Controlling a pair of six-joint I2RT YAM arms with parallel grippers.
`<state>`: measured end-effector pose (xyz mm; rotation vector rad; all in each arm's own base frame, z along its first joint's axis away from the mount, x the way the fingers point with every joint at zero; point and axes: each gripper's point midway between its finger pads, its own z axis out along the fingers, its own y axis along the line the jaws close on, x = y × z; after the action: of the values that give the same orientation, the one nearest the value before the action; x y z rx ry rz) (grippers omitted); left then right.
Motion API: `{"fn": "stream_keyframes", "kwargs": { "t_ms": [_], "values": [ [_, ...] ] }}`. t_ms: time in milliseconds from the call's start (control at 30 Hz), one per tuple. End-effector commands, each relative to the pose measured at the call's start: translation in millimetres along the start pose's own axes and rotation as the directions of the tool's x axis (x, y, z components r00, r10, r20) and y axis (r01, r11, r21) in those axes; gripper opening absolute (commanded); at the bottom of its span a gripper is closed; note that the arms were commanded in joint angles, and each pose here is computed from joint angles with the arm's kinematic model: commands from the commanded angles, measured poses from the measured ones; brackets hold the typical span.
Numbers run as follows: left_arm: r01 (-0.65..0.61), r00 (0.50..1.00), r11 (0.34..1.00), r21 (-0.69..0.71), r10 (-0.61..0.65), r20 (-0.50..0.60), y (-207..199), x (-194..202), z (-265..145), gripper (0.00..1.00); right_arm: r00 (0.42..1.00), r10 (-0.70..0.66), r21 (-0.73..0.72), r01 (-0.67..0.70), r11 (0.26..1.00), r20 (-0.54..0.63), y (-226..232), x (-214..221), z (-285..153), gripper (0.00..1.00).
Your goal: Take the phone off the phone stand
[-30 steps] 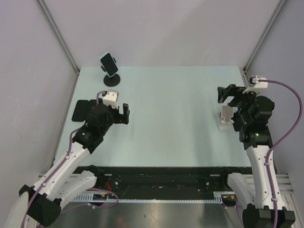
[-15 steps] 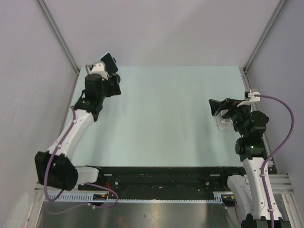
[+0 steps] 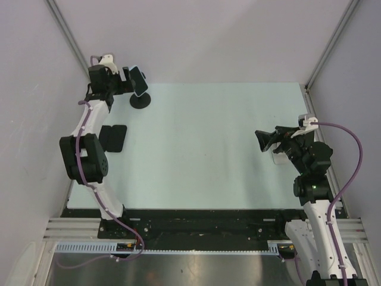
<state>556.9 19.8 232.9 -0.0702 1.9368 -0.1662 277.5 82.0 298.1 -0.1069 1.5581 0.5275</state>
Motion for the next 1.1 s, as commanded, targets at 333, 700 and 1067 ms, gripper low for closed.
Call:
{"fn": "stream_keyframes", "kwargs": {
  "t_ms": [333,700,1067],
  "values": [
    [-0.259,0.961,0.94,0.224,0.226,0.162,-24,-51,49,0.69,0.999,-0.022,-0.078,0.019,0.997,-0.039,9,11,6,0.95],
    [-0.334,0.935,0.897,0.291,0.277,0.22,-57,-66,8,0.09,0.998,-0.017,-0.09,0.012,0.996,-0.058,9,16,9,0.95],
    [-0.382,0.918,0.849,0.364,0.305,0.251,-166,-46,-71,0.0,0.998,-0.04,-0.136,0.032,0.99,-0.053,26,15,7,0.93]
  ]
}}
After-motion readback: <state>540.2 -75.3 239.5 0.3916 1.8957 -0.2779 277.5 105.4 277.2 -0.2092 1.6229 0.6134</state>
